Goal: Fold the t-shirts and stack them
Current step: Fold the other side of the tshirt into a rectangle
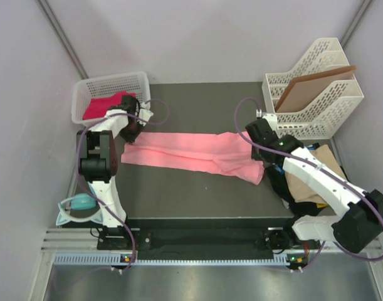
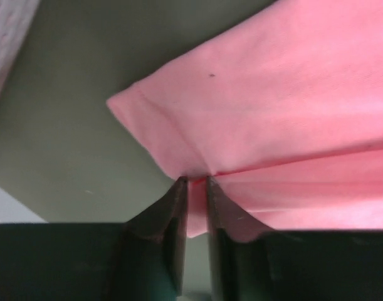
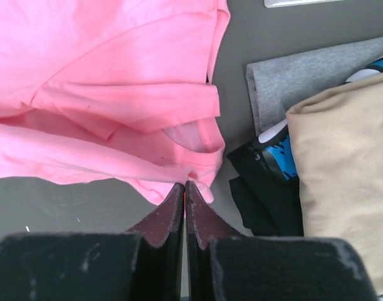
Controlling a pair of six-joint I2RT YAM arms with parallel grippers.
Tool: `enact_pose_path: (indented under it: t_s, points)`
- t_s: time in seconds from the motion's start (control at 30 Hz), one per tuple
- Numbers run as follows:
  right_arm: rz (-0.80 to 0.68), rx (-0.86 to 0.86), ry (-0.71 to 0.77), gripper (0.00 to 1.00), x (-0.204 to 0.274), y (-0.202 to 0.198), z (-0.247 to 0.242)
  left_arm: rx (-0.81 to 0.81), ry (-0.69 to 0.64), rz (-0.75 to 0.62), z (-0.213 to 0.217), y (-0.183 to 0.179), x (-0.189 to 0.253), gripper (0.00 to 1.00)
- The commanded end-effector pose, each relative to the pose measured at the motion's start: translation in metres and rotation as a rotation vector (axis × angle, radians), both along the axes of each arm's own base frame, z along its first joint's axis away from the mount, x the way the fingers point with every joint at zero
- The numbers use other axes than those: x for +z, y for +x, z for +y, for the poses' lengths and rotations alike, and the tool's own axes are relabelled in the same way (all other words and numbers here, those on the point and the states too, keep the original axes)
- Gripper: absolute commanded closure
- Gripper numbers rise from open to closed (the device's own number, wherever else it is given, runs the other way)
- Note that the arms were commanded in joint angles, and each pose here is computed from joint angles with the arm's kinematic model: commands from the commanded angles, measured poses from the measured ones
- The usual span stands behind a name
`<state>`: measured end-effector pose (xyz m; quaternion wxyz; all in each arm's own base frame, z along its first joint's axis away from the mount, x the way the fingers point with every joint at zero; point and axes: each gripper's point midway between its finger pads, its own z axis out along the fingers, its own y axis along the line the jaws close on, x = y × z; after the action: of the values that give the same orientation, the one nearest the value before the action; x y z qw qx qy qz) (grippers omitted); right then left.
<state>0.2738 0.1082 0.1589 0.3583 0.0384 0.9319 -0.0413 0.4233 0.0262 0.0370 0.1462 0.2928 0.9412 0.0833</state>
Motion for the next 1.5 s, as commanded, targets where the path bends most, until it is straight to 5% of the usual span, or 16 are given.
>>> enact_pose_path:
  t_s: [0.0,0.03,0.1,0.13,0.37,0.6,0.93,0.97,1.1,1.2,1.33,1.47]
  points:
    - [-0.059,0.019,0.025,1.00,0.018,0.028,0.009,0.051,0.037,-0.151,0.012,0.029,0.039,0.53]
    - [-0.059,0.024,0.025,1.00,0.017,0.031,0.010,0.060,0.046,-0.190,0.014,0.032,0.051,0.46]
    - [-0.046,0.026,0.021,1.00,0.011,0.036,0.011,0.072,0.044,-0.228,0.014,0.034,0.066,0.12]
    - [-0.044,0.030,0.019,1.00,0.010,0.038,0.012,0.072,0.035,-0.236,0.013,0.032,0.071,0.10]
    - [-0.012,0.026,0.010,1.00,-0.007,0.064,0.012,-0.002,-0.086,-0.309,-0.024,-0.015,0.117,0.07]
    - [0.033,-0.011,0.007,1.00,-0.027,0.101,0.006,-0.037,-0.106,-0.163,-0.039,-0.074,0.042,0.08]
    - [0.082,-0.043,0.108,1.00,-0.030,0.163,0.012,-0.015,-0.044,-0.073,-0.025,-0.056,-0.002,0.13]
    - [0.111,-0.045,0.138,0.97,-0.034,0.173,0.011,-0.012,-0.045,-0.073,-0.024,-0.055,-0.001,0.13]
    - [0.159,-0.075,0.095,0.48,-0.047,0.189,-0.002,-0.019,-0.046,-0.066,-0.023,-0.064,-0.002,0.14]
    - [0.150,-0.117,0.016,0.31,-0.045,0.189,-0.018,-0.024,-0.041,-0.069,-0.020,-0.073,0.000,0.14]
    - [0.110,-0.126,0.010,0.33,-0.032,0.166,-0.025,-0.028,-0.046,-0.062,-0.019,-0.086,0.002,0.14]
    - [0.040,0.015,0.113,0.36,0.003,0.122,0.016,-0.033,-0.081,-0.071,-0.025,-0.095,0.016,0.14]
